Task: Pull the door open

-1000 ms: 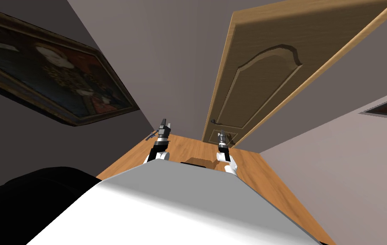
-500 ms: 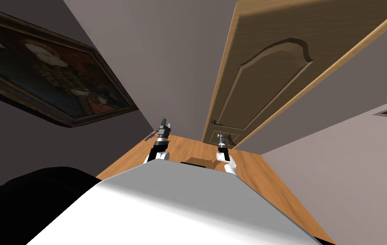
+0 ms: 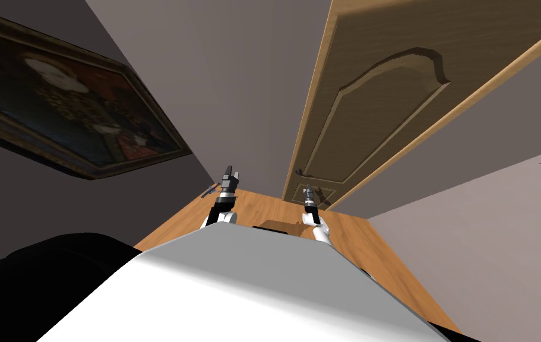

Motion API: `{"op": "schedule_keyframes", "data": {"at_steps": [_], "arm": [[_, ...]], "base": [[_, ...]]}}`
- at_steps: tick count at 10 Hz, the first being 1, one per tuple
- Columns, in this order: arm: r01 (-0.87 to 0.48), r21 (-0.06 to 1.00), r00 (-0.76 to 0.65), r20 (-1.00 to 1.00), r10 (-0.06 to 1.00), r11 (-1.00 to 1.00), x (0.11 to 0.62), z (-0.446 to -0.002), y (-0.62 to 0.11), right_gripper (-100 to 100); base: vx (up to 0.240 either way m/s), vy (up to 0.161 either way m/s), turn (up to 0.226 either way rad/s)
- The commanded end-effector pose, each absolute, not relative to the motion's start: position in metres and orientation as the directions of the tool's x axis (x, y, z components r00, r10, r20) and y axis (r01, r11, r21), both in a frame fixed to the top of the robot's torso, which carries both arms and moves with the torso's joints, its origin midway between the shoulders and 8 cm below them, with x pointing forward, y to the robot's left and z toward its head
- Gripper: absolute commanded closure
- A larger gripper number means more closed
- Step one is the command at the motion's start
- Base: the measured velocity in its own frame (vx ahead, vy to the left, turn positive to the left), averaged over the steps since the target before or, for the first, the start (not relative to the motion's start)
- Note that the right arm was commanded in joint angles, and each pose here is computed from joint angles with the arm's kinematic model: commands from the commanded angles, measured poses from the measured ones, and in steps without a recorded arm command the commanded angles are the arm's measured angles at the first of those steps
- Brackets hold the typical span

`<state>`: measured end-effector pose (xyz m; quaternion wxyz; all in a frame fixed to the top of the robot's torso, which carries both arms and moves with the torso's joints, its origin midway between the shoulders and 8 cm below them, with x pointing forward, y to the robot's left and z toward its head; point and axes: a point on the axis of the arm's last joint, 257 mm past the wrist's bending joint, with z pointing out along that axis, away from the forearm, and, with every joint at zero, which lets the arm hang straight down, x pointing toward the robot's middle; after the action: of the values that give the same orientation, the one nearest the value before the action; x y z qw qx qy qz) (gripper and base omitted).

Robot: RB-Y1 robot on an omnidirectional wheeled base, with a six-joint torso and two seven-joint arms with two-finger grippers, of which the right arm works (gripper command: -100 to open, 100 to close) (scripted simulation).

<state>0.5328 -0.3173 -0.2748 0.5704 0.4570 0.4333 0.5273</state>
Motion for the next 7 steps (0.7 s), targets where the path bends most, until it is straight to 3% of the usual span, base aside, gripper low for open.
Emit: {"op": "schedule_keyframes", "data": {"at_steps": [1, 7], "arm": [[-0.184, 0.983, 0.071, -0.008, 0.997, 0.021, 0.533, -0.285, -0.321, -100], [-0.119, 0.993, 0.082, 0.009, 0.997, 0.001, 0.538, -0.314, -0.331, -100]], "base": [[0.067, -0.011, 0.011], [0.075, -0.013, 0.013]]}}
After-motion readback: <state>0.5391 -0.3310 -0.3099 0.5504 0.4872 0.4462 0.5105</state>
